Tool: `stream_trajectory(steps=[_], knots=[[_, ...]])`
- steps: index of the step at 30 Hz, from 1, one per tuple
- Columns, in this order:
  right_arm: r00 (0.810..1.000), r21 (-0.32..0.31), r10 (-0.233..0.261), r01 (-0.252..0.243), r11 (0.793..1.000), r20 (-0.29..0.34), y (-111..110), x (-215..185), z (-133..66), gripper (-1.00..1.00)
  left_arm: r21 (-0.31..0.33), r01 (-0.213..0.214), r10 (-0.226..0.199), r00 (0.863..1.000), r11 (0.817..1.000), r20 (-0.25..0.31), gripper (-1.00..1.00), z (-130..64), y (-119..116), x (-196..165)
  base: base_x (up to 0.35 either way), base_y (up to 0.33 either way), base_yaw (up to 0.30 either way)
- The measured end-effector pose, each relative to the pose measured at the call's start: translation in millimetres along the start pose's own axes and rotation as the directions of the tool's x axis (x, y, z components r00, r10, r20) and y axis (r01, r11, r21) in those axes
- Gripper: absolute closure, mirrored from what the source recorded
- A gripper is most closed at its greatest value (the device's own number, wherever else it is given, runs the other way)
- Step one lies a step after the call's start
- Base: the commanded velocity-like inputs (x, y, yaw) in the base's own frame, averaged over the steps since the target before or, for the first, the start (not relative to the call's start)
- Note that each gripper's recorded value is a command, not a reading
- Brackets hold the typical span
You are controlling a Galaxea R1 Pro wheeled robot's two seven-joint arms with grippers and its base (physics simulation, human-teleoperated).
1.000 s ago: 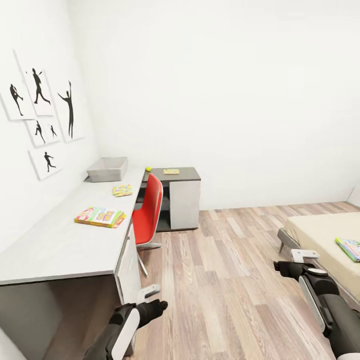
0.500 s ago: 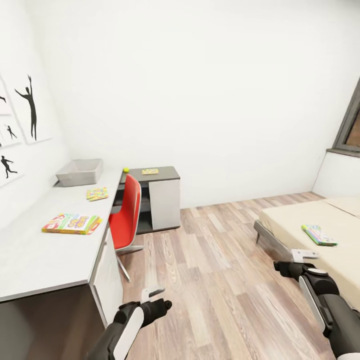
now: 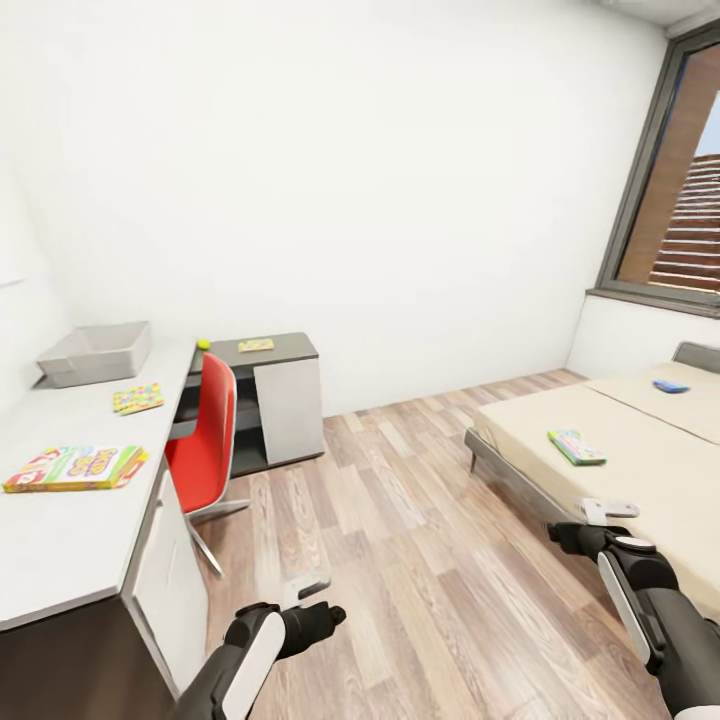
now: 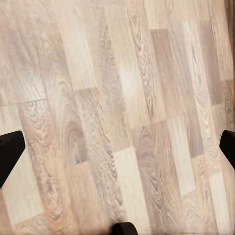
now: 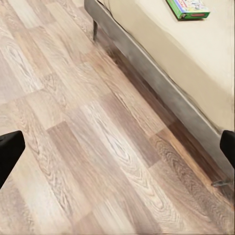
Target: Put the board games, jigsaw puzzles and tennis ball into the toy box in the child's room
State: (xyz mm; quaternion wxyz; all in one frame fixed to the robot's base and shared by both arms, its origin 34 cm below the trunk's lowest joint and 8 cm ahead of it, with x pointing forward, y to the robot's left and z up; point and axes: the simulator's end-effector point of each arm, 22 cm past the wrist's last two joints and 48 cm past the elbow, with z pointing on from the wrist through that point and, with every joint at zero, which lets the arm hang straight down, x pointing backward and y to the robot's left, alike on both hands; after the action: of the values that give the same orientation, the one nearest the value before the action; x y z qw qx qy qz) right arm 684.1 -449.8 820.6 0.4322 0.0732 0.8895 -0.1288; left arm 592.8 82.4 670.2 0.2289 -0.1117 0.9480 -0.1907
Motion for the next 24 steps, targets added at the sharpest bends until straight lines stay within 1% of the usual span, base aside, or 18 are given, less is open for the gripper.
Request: stream_trajectory(steps=[18, 24], knots=[[1.000, -0.001, -0.002, 0.002, 1.000, -0.006, 0.9, 2.5, 1.8, -1.00, -0.003, 0.003, -0.003, 1.000, 1.000, -0.008, -1.00, 2.6, 2.7, 3.2, 0.000, 0.000, -0.282], [1.000, -0.003, -0.002, 0.002, 1.000, -0.008, 1.8, 3.8, 2.6, -1.00, -0.004, 0.006, -0.006, 1.000, 1.000, -0.001, -1.00, 3.7, 3.3, 2.7, 0.000, 0.000, -0.284]])
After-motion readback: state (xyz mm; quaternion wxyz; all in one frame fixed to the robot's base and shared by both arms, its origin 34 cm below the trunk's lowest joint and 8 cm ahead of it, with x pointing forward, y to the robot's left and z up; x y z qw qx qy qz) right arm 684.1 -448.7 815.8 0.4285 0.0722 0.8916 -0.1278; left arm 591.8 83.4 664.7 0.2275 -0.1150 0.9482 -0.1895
